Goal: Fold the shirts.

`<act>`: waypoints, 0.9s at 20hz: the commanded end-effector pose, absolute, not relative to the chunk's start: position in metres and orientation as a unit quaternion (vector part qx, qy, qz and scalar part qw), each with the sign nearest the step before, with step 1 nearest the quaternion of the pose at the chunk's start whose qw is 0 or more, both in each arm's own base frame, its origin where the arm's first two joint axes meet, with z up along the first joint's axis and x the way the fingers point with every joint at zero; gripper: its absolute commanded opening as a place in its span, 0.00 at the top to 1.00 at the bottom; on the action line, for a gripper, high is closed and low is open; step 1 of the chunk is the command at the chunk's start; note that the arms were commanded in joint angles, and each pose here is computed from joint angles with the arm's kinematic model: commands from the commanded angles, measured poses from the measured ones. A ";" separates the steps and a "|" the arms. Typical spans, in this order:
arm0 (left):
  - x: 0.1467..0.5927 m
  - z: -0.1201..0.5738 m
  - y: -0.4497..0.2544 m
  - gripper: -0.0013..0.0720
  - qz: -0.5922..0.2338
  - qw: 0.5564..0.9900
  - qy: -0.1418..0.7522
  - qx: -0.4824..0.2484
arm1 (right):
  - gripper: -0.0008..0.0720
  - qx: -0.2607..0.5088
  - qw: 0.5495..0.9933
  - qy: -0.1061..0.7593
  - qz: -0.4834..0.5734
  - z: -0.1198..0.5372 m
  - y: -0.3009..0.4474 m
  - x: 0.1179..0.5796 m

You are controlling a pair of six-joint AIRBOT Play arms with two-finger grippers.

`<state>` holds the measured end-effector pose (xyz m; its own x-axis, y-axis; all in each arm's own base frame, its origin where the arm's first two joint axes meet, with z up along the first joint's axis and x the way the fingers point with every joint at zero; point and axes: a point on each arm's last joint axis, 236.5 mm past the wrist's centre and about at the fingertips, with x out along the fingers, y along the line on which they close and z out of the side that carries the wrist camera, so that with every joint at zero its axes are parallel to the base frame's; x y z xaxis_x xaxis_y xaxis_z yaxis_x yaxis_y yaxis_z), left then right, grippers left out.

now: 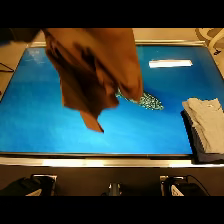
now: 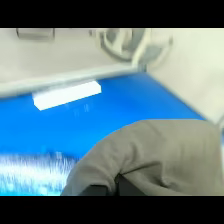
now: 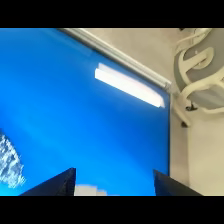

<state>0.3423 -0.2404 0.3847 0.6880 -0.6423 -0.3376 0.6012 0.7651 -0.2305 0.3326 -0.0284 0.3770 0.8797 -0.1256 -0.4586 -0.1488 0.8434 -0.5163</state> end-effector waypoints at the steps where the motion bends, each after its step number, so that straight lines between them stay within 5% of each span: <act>1: 0.322 0.262 -0.276 0.95 -0.363 0.863 0.350 -0.010 | 0.31 -0.257 0.896 0.359 0.044 0.327 -0.024 0.297; 4: 0.295 0.087 -0.302 0.95 -0.347 0.791 0.504 0.013 | 0.31 -0.235 0.855 0.453 0.096 0.260 -0.010 0.314; 7: 0.261 -0.034 -0.307 0.92 -0.238 0.739 0.623 -0.099 | 0.31 -0.201 0.829 0.501 0.145 0.192 0.012 0.346; 8: 0.259 -0.048 -0.306 0.67 -0.201 0.725 0.644 -0.140 | 0.31 -0.183 0.825 0.509 0.163 0.170 0.022 0.356; 9: 0.261 -0.048 -0.306 0.31 -0.199 0.718 0.650 -0.151 | 0.31 -0.164 0.821 0.516 0.183 0.152 0.034 0.363; 10: 0.266 -0.036 -0.302 0.13 -0.224 0.719 0.645 -0.129 | 0.31 -0.142 0.816 0.521 0.206 0.136 0.047 0.367; 14: 0.303 0.042 -0.219 0.13 -0.243 0.762 0.600 0.001 | 0.22 -0.097 0.790 0.546 0.262 0.101 0.076 0.366; 16: 0.315 0.067 -0.159 0.13 -0.182 0.792 0.582 0.013 | 0.22 -0.096 0.776 0.557 0.278 0.087 0.080 0.359; 18: 0.295 0.055 -0.122 0.13 -0.153 0.770 0.619 -0.003 | 0.12 -0.096 0.758 0.577 0.288 0.066 0.080 0.347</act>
